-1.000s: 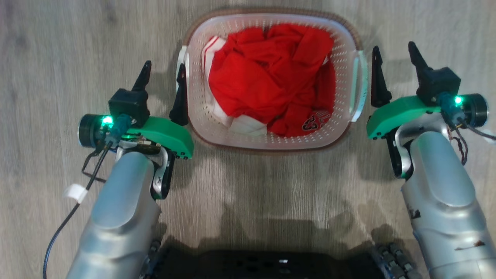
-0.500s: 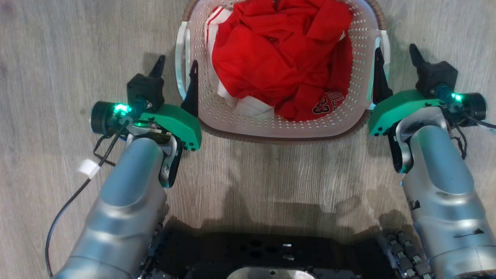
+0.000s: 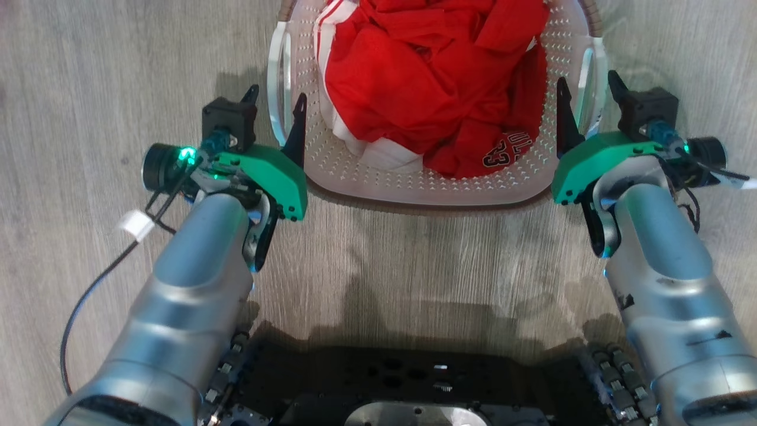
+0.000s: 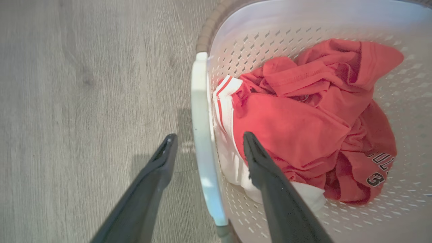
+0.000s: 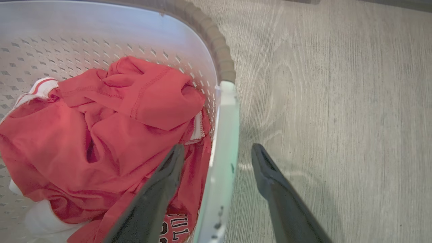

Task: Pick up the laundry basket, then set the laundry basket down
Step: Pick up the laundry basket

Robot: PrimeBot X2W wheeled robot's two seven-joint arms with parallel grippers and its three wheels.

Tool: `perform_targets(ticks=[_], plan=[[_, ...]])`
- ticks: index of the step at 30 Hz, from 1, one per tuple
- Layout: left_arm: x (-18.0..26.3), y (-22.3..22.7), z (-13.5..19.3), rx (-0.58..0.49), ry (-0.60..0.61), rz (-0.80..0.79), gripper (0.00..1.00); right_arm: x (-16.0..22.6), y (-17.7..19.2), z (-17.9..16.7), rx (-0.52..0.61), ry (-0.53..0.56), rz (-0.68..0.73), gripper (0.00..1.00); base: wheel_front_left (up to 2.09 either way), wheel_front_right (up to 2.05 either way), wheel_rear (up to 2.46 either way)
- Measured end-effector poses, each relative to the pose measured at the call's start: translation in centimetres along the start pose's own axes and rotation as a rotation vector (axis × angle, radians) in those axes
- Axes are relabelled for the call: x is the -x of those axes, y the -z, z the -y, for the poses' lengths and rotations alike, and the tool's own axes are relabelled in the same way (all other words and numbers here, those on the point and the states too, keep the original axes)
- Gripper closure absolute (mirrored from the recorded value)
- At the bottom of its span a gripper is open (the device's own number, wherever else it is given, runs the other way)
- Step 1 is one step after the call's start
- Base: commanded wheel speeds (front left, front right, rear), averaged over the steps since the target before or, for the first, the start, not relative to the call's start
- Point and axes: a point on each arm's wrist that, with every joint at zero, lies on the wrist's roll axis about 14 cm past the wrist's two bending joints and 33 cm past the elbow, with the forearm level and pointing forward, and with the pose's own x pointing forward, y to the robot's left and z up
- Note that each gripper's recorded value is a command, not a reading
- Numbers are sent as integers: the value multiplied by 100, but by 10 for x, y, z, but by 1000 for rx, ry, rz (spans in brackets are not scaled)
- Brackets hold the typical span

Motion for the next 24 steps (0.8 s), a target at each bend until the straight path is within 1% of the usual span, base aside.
perform_targets(ticks=[7, 17, 18, 19, 20, 21, 22, 23, 24], plan=[[-9, 12, -5, 18, 3, -50, 0, -11, 10, -3, 9, -20, -33, 0, 0, 0, 0], [-21, 10, -4, 17, 23, -69, 1, -19, 15, -3, 15, -25, -51, 0, 0, 0, 0], [-21, 11, -3, 19, 24, -73, 20, -19, 16, -3, 15, -26, -53, 0, 0, 0, 0], [-21, 12, -3, 17, 27, -79, 51, -19, 17, -3, 15, -26, -56, 0, 0, 0, 0], [-20, 13, -2, 15, 30, -84, 58, -19, 18, -3, 15, -27, -58, 13, 0, 0, 0], [-20, 14, -1, 15, 32, -86, 66, -19, 18, -3, 15, -27, -60, 31, 0, 0, 0], [-20, 14, 0, 15, 35, -88, 85, -20, 17, -3, 16, -28, -61, 52, 0, 0, 0], [-20, 14, 1, 14, 39, -90, 100, -21, 16, -4, 17, -29, -58, 57, 0, 0, 0], [-19, 15, 1, 15, 40, -94, 100, -21, 15, -4, 19, -30, -56, 64, 0, 0, 0]])
